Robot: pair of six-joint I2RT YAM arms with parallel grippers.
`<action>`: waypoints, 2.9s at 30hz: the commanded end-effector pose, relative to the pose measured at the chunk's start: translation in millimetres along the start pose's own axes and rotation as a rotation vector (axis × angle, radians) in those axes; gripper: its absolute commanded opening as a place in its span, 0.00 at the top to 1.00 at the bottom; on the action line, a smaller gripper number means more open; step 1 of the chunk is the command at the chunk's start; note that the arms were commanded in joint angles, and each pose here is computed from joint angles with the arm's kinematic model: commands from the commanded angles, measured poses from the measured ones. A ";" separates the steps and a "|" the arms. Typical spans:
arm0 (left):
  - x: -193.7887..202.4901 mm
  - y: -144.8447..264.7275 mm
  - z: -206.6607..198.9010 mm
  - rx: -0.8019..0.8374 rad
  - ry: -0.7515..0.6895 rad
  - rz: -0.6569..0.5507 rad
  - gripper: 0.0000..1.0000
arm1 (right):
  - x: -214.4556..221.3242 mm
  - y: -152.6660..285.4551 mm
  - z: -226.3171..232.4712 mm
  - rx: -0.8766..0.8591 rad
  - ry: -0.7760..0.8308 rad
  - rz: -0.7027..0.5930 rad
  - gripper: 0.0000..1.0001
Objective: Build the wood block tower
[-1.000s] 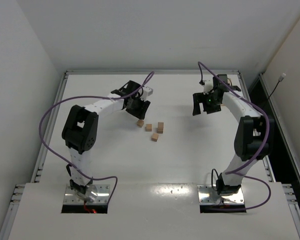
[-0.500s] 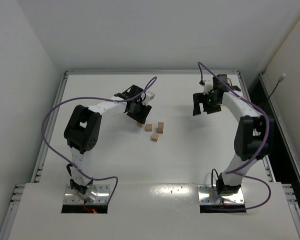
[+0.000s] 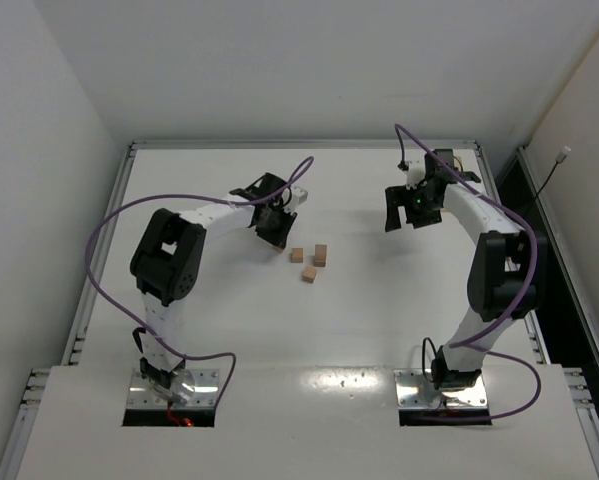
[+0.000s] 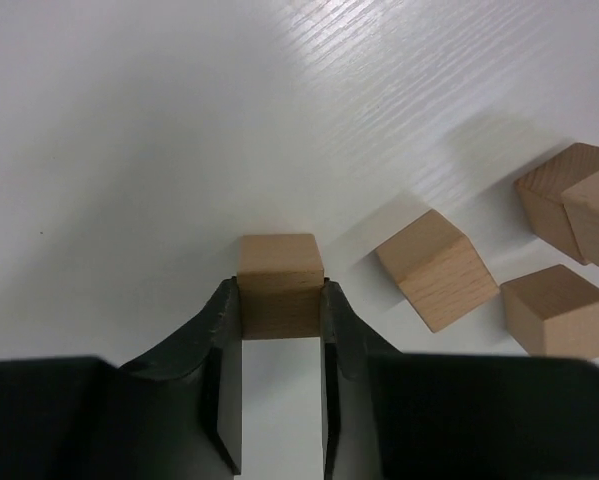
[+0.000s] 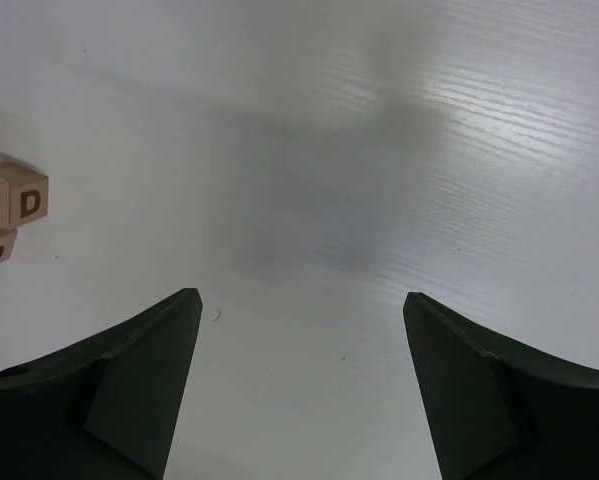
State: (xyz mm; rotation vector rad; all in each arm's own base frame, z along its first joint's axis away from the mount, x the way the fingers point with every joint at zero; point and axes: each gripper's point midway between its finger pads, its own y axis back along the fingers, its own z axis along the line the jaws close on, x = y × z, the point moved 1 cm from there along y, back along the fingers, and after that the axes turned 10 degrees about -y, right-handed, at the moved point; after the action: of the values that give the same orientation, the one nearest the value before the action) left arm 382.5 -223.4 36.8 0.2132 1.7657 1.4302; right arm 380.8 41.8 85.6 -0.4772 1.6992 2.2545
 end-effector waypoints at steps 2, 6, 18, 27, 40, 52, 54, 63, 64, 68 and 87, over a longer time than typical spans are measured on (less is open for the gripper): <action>-10.8 0.8 -2.8 0.012 -0.012 -0.027 1.00 | -12.9 2.6 -0.9 0.001 0.016 -0.031 0.20; -31.8 29.4 -2.6 0.001 -0.042 -0.107 1.00 | -12.9 2.6 -0.9 0.001 0.016 -0.031 0.20; -111.3 115.9 -56.2 0.458 -0.593 -0.165 1.00 | -14.8 5.3 7.1 -0.026 0.036 -0.040 0.20; -114.3 107.7 -96.2 0.456 -0.730 -0.156 1.00 | -15.9 8.0 7.5 -0.026 0.048 -0.048 0.20; -94.4 80.2 -113.9 0.470 -0.729 -0.049 1.00 | -14.2 5.0 8.1 -0.035 0.045 -0.039 0.20; -85.7 56.8 -106.6 0.441 -0.709 0.004 1.00 | -14.2 5.0 9.7 -0.044 0.046 -0.038 0.20; -85.7 56.8 -106.6 0.441 -0.709 0.004 1.00 | -14.2 5.0 9.7 -0.044 0.046 -0.038 0.20; -81.0 44.1 -105.3 0.440 -0.695 0.028 1.00 | -12.6 2.1 8.8 -0.044 0.043 -0.029 0.20; -81.0 44.1 -105.3 0.440 -0.695 0.029 1.00 | -12.6 2.1 8.8 -0.044 0.043 -0.029 0.20; -81.0 44.1 -105.3 0.440 -0.695 0.029 1.00 | -12.6 2.1 8.8 -0.044 0.043 -0.029 0.20; -76.3 32.6 -110.1 0.451 -0.680 0.050 0.95 | -11.0 -0.8 8.0 -0.044 0.040 -0.021 0.20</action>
State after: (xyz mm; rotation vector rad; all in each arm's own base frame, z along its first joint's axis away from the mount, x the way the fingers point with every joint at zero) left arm 346.6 -330.5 100.9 0.8828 1.4782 0.8394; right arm 379.7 44.8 84.9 -0.4996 1.6876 2.2839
